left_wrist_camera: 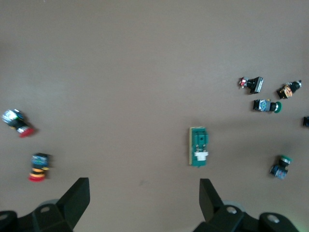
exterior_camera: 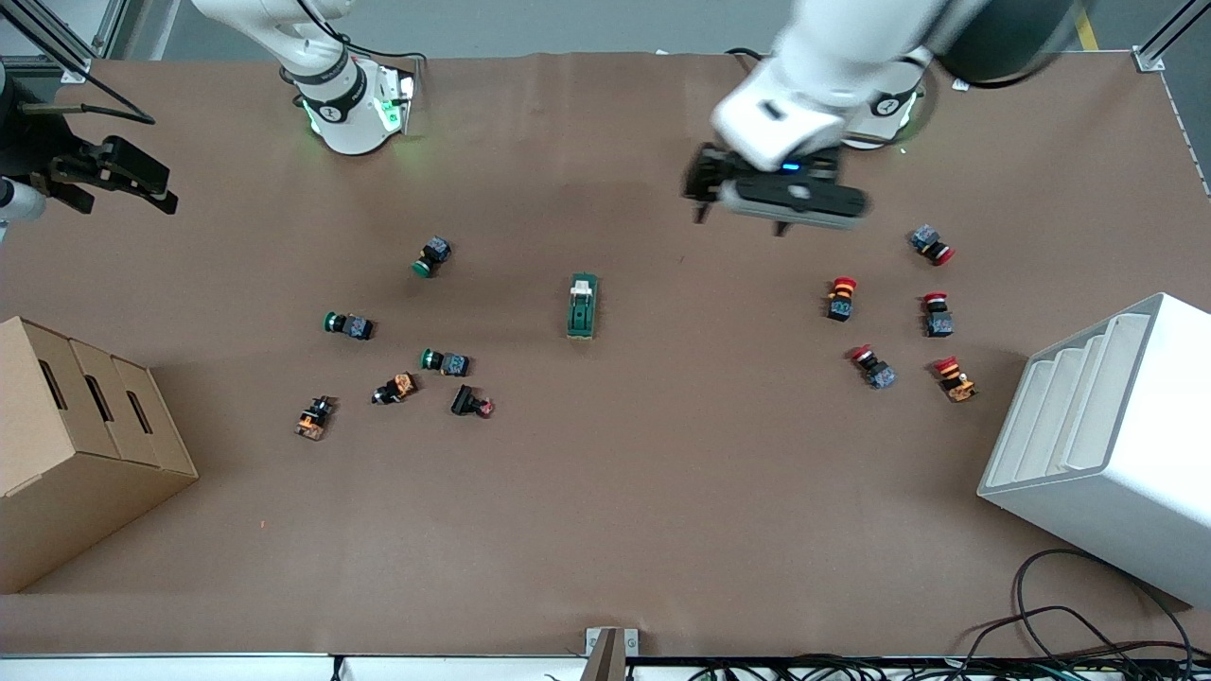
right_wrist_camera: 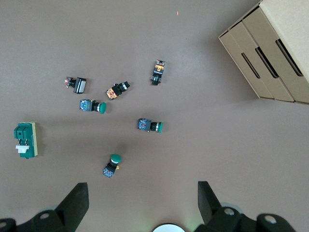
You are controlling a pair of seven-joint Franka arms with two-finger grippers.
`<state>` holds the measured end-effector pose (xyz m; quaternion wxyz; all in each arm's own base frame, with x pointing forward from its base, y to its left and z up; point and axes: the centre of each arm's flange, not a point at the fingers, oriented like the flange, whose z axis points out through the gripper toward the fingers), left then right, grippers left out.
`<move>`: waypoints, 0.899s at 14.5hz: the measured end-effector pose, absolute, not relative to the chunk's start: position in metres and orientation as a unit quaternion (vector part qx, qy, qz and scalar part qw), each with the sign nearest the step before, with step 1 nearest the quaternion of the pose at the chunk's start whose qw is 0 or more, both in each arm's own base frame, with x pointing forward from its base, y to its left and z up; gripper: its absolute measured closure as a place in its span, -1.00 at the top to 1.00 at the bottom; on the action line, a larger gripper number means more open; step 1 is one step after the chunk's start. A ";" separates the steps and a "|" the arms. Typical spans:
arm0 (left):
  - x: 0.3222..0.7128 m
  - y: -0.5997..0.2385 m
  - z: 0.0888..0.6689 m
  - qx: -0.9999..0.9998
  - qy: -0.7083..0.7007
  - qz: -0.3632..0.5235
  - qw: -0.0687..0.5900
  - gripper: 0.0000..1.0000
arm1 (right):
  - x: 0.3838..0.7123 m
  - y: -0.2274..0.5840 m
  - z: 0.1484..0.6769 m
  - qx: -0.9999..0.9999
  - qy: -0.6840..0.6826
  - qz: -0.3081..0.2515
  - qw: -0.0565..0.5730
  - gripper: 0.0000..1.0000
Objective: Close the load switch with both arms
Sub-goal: 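Move the left gripper over the green load switch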
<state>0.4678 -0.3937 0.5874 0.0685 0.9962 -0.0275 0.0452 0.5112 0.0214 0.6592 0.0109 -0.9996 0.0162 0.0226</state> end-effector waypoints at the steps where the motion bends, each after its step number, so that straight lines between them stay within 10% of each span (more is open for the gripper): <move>1: 0.452 -0.426 0.575 0.997 -0.007 0.052 0.064 1.00 | 0.511 0.021 0.660 -1.000 0.017 0.022 0.011 1.00; 13: 0.246 -0.634 0.353 0.949 0.171 0.264 0.005 1.00 | 0.560 -0.006 0.581 -0.996 0.042 0.080 0.010 1.00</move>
